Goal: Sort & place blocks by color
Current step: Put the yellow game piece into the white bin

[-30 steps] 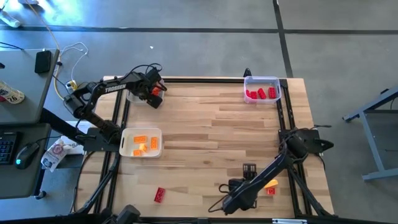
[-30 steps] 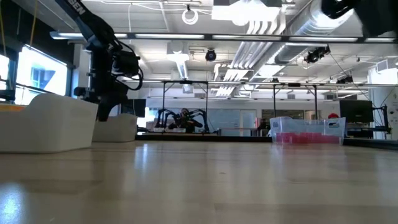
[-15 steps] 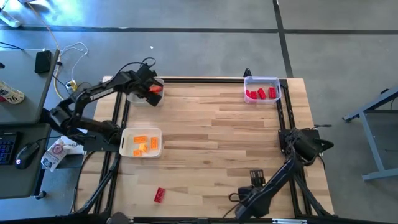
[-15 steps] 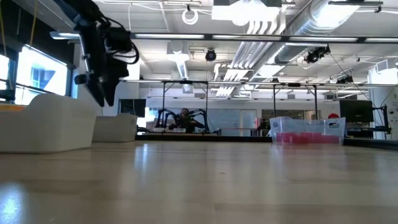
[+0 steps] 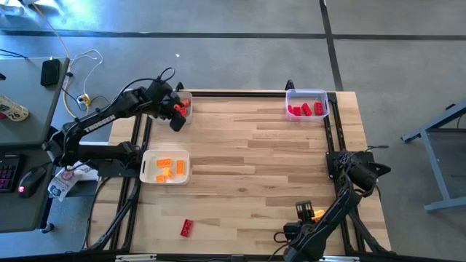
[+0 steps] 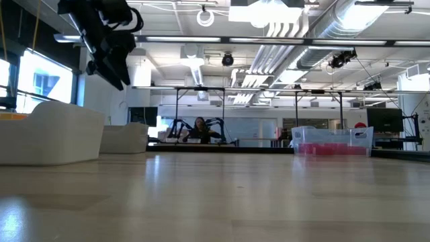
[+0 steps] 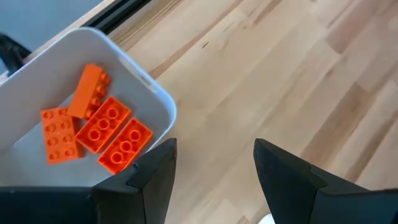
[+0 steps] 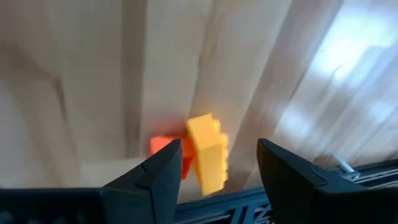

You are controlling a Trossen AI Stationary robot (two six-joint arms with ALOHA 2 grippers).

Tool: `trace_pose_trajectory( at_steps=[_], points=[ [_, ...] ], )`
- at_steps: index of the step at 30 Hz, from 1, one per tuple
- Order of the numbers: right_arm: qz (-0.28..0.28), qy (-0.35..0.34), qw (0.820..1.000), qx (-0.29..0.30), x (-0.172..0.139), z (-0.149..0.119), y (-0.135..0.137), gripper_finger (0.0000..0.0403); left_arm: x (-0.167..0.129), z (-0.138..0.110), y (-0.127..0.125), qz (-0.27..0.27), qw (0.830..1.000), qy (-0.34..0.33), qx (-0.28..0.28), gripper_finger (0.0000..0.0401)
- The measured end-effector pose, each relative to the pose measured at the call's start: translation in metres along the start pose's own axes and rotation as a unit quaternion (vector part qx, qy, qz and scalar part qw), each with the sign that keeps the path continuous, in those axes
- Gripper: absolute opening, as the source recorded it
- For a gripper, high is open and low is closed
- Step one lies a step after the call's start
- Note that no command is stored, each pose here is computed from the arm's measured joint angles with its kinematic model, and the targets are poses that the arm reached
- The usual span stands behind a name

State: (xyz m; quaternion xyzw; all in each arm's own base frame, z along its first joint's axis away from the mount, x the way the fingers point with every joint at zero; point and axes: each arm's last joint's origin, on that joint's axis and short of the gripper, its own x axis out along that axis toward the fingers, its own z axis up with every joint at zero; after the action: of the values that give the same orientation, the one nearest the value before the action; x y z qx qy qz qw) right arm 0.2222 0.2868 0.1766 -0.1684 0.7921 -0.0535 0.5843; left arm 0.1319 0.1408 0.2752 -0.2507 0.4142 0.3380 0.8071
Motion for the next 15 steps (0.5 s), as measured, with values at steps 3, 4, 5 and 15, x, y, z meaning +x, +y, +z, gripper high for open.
trace_pose_trajectory(
  at_steps=[3,4,5,15],
  points=[
    [-0.013,-0.012,1.000,0.009,0.000,0.002,-0.002,0.0192,-0.004,-0.001,-0.004,-0.005,1.000,-0.008,0.009,0.0200],
    [-0.013,-0.012,1.000,0.011,0.001,0.003,-0.003,0.0192,-0.005,-0.002,-0.005,-0.006,1.000,-0.010,0.011,0.0200],
    [-0.014,-0.009,1.000,0.012,0.003,0.003,-0.003,0.0192,-0.006,-0.002,-0.006,-0.007,1.000,-0.011,0.013,0.0200],
    [-0.013,0.019,0.999,0.021,0.030,0.001,-0.003,0.0192,-0.006,-0.003,-0.011,-0.013,1.000,-0.008,0.020,0.0200]
  ],
)
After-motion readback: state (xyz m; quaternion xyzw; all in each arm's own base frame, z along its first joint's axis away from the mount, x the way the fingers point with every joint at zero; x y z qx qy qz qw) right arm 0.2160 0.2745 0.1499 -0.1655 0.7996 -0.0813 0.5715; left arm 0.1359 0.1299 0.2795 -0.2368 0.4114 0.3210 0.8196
